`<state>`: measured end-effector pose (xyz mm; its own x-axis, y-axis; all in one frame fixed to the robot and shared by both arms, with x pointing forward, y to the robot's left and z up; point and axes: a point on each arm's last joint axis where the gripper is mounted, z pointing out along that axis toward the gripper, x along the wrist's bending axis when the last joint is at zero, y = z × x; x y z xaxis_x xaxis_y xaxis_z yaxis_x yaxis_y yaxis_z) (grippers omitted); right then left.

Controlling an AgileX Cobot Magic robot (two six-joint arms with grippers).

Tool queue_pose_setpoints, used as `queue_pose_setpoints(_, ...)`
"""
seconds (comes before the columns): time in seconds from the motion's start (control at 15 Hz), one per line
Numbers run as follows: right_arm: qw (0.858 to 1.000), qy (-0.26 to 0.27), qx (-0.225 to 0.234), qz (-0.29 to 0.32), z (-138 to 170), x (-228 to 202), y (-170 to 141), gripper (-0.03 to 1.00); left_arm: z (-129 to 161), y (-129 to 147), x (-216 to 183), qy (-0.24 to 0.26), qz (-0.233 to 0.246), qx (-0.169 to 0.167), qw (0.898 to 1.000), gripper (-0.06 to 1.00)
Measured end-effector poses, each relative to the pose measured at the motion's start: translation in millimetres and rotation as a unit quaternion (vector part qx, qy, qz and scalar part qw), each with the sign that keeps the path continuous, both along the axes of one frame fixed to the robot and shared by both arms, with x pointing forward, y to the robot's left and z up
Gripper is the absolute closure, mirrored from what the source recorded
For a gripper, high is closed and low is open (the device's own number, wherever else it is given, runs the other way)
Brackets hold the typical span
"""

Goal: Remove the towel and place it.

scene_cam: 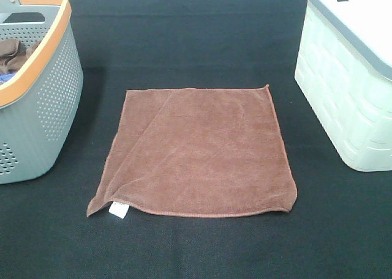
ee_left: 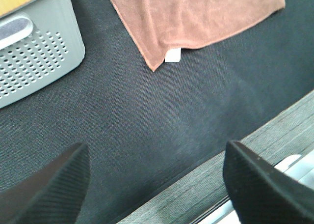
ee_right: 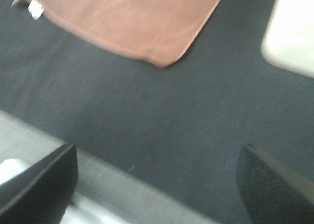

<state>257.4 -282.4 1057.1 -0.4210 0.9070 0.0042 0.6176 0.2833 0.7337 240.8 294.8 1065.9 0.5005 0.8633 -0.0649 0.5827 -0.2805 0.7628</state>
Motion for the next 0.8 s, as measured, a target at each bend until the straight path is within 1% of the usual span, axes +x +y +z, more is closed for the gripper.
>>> queue_pose_setpoints(0.13,0.999,-0.041,-0.001,-0.009,0.9,-9.8,-5.6,0.14,-9.9,0.7,-1.3,-0.006,-0.016,0.018,1.0,0.22)
queue_pose_setpoints(0.27,0.998,-0.06,0.009,-0.015,-1.7,-10.8,-6.3,0.14,-9.5,-1.0,1.5,-0.035,-0.036,0.029,0.998,0.22)
queue_pose_setpoints(0.33,0.998,-0.063,0.016,-0.022,-4.0,-8.4,-5.9,0.14,-9.0,-2.1,2.8,-0.048,-0.043,0.031,0.997,0.22)
queue_pose_setpoints(0.4,0.998,-0.063,0.016,-0.022,-4.0,-8.4,-5.9,0.14,-9.0,-2.1,2.8,-0.048,-0.043,0.031,0.997,0.22)
queue_pose_setpoints(0.53,0.997,-0.066,0.021,-0.033,-4.8,-6.6,-6.6,0.14,-11.3,-5.9,7.4,-0.068,-0.05,0.02,0.996,0.22)
queue_pose_setpoints(0.8,0.997,-0.065,0.021,-0.033,-4.8,-6.6,-6.6,0.14,-12.8,-7.3,8.9,-0.072,-0.051,0.015,0.996,0.22)
